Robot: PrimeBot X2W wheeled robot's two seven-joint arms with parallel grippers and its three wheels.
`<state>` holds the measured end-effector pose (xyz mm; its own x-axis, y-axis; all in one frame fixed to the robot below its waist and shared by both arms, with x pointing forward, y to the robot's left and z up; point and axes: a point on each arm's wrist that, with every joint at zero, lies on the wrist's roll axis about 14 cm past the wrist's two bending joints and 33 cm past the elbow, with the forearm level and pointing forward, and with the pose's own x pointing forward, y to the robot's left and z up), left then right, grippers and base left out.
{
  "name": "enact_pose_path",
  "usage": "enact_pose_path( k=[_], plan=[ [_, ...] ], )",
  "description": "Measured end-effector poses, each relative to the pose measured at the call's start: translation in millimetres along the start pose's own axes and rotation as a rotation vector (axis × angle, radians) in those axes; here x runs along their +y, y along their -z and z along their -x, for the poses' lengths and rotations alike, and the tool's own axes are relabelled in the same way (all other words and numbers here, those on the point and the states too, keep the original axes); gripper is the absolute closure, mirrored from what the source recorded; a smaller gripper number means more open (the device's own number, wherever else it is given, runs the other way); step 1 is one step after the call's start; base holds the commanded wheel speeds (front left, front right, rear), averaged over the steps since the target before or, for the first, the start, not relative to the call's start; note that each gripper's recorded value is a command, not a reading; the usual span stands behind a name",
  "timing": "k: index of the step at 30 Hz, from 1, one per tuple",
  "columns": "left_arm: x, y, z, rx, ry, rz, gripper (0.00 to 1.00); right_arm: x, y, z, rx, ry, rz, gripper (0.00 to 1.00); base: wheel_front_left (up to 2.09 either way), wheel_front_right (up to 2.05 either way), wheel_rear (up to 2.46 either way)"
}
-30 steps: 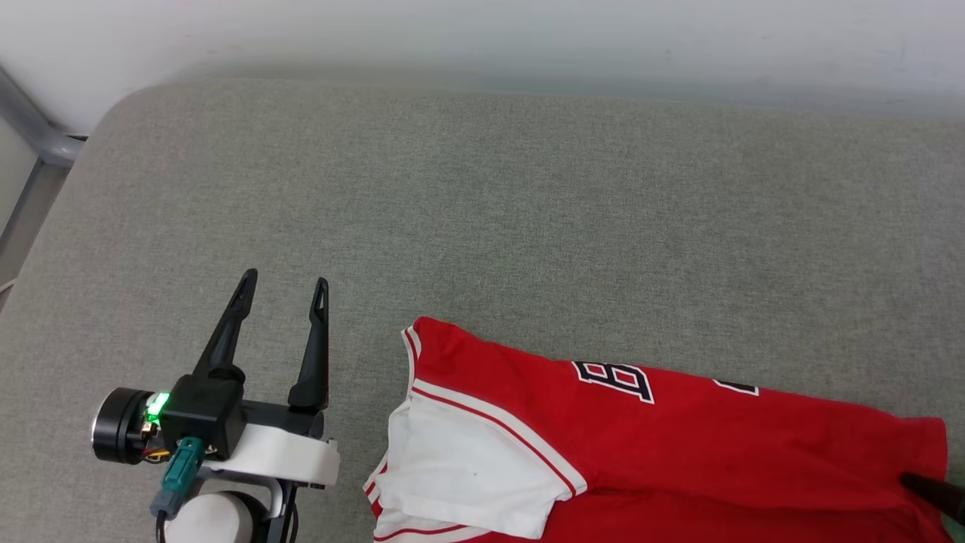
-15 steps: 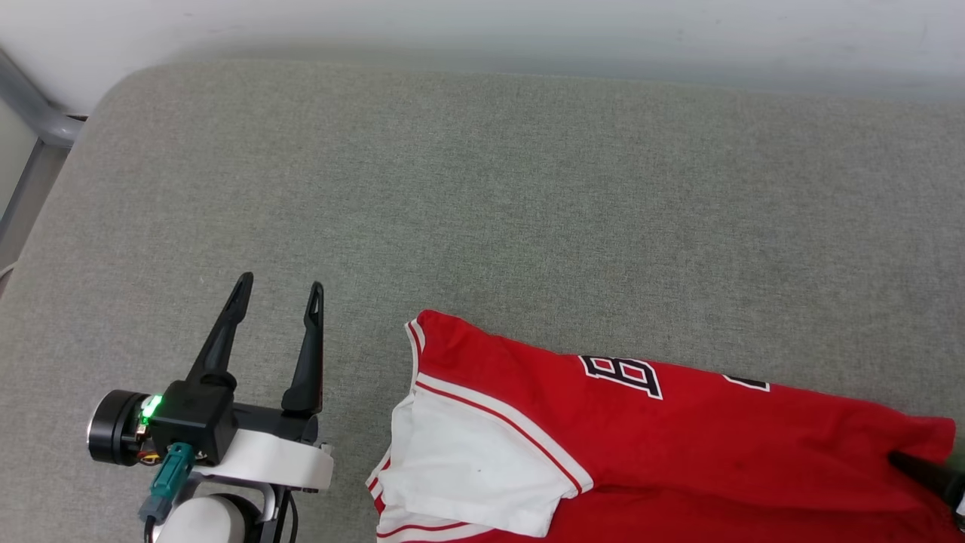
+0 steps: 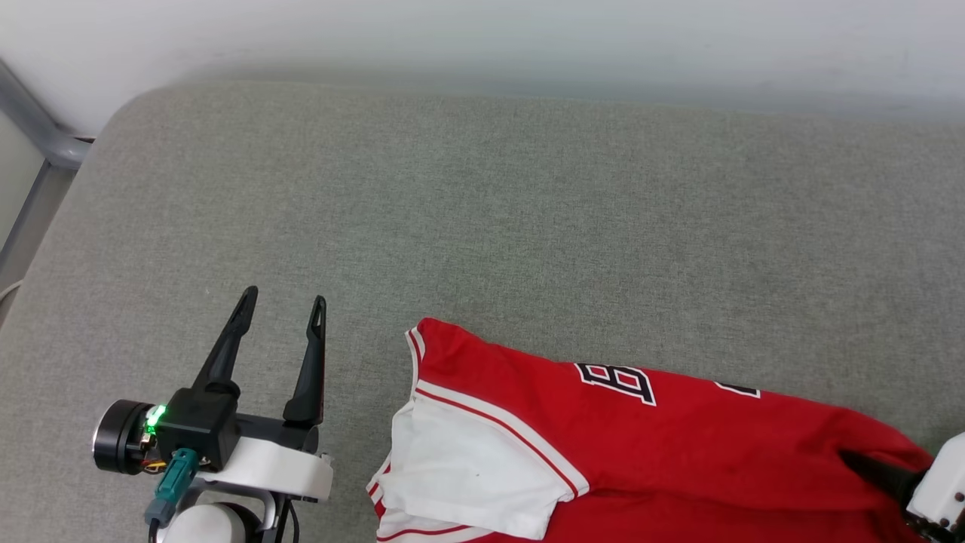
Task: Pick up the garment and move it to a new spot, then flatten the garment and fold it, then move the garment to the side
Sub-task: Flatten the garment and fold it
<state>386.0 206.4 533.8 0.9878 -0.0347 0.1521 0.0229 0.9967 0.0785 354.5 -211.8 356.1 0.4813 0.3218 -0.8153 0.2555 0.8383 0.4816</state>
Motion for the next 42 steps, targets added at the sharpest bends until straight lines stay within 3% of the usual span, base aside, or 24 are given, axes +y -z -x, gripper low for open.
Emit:
enact_pose_path(
  k=[1, 11, 24, 33, 42],
  plan=[
    [0, -1, 0, -0.002, 0.001, 0.0, 0.0, 0, 1, 0, -0.003, -0.001, 0.001, 1.0, 0.0, 0.0, 0.0],
    [-5, -5, 4, -0.016, 0.013, 0.012, 0.0, -9, -4, 11, -0.074, 0.013, 0.011, 1.0, 0.0, 0.0, 0.0],
    [-7, -13, 7, -0.039, 0.008, 0.032, 0.0, -66, -50, 57, -0.26, 0.187, 0.057, 1.0, 0.0, 0.0, 0.0],
    [-13, -22, 18, -0.062, 0.006, 0.06, 0.0, -33, -43, 78, -0.303, 0.094, 0.108, 1.0, 0.0, 0.0, 0.0],
    [-12, -27, 25, -0.077, -0.009, 0.074, 0.0, 37, -7, 80, -0.234, -0.097, 0.169, 1.0, 0.0, 0.0, 0.0]
  ],
)
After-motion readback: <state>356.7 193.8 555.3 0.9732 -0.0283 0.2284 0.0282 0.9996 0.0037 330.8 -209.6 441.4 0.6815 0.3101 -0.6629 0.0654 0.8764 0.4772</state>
